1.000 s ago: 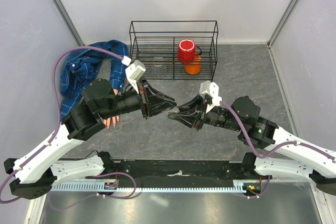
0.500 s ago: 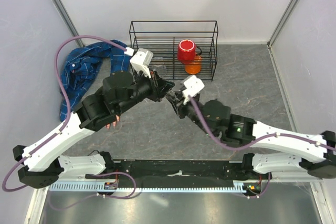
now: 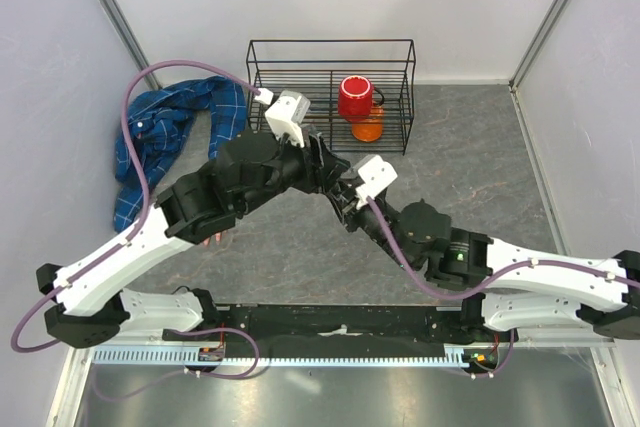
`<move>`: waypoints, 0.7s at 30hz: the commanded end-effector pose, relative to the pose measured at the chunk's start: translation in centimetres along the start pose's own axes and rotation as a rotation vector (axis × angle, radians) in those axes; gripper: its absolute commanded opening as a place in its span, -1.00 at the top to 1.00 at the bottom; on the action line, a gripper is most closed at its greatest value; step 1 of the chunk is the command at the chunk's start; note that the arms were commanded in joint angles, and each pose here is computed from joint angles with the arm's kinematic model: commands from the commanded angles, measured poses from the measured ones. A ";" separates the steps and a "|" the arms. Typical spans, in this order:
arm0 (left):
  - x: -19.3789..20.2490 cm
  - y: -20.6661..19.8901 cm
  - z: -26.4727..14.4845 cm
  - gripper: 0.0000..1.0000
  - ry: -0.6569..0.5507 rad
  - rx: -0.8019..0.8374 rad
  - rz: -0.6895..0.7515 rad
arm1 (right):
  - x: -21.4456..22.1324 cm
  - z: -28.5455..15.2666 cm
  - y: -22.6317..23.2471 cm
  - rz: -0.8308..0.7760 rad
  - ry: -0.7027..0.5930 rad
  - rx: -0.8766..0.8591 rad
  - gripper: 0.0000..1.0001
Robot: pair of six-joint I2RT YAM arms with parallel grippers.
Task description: Paint the nails
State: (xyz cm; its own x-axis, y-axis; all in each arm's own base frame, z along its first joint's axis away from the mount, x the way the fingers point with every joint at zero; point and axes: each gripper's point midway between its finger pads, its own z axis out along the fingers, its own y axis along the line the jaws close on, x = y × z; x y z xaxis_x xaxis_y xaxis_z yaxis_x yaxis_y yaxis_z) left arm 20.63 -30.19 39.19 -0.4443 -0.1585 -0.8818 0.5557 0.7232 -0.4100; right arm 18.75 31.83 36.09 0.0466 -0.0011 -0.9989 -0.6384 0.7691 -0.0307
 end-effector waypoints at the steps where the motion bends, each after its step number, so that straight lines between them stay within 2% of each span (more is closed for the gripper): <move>1: -2.5 -2.2 -3.3 -0.36 -0.067 0.139 -0.007 | -2.9 -1.3 2.3 0.066 -0.110 -0.185 1.00; 3: -2.8 -2.4 -4.5 -0.58 -0.069 0.163 -0.003 | -2.7 -1.6 2.9 0.064 -0.105 -0.227 1.00; 4: -3.0 -2.4 -5.0 -0.77 -0.072 0.170 -0.005 | -2.2 -1.7 3.0 0.057 -0.086 -0.231 1.00; 5: -3.2 -2.7 -5.6 -0.85 -0.075 0.189 -0.006 | -2.0 -1.8 3.0 0.055 -0.078 -0.235 1.00; 7: -3.8 -2.8 -7.2 -0.96 -0.091 0.215 -0.006 | -1.4 -2.0 3.3 0.048 -0.059 -0.260 1.00; 9: -4.6 -2.7 -8.8 -0.98 -0.118 0.233 -0.003 | -1.1 -2.4 3.5 0.053 -0.049 -0.286 1.00; 12: -4.5 -1.7 -10.3 -0.88 -0.102 0.198 0.014 | -0.8 -3.1 4.3 0.065 -0.038 -0.354 1.00; 14: -4.0 -1.1 -11.4 -0.69 -0.050 0.178 0.030 | -0.7 -3.6 4.7 0.063 -0.034 -0.396 1.00; 15: -3.7 -1.0 -11.7 -0.55 -0.028 0.175 0.035 | -0.3 -3.7 4.8 0.055 -0.021 -0.408 1.00; 16: -2.9 -0.7 -12.1 -0.27 0.035 0.156 0.046 | -0.4 -4.0 5.1 0.054 -0.019 -0.434 1.00; 18: -2.0 -0.6 -12.2 -0.06 0.104 0.145 0.057 | 0.3 -4.4 5.4 0.040 0.015 -0.461 1.00; 19: -1.3 -1.0 -11.9 -0.11 0.158 0.149 0.060 | 0.2 -4.4 5.6 0.037 0.022 -0.471 1.00; 21: 0.6 -0.6 -12.1 -0.33 0.266 0.133 0.073 | 0.4 -4.6 5.9 0.014 0.041 -0.498 1.00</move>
State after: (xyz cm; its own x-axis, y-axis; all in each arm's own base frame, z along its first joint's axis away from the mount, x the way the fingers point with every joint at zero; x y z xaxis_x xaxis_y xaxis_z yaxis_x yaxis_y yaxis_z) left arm 13.03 -22.40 46.70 -0.4387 -0.1485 -0.8863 0.6766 0.5945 -0.4345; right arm 12.88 33.28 34.50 0.0140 -0.0161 -0.9998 -0.8927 0.4502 -0.0197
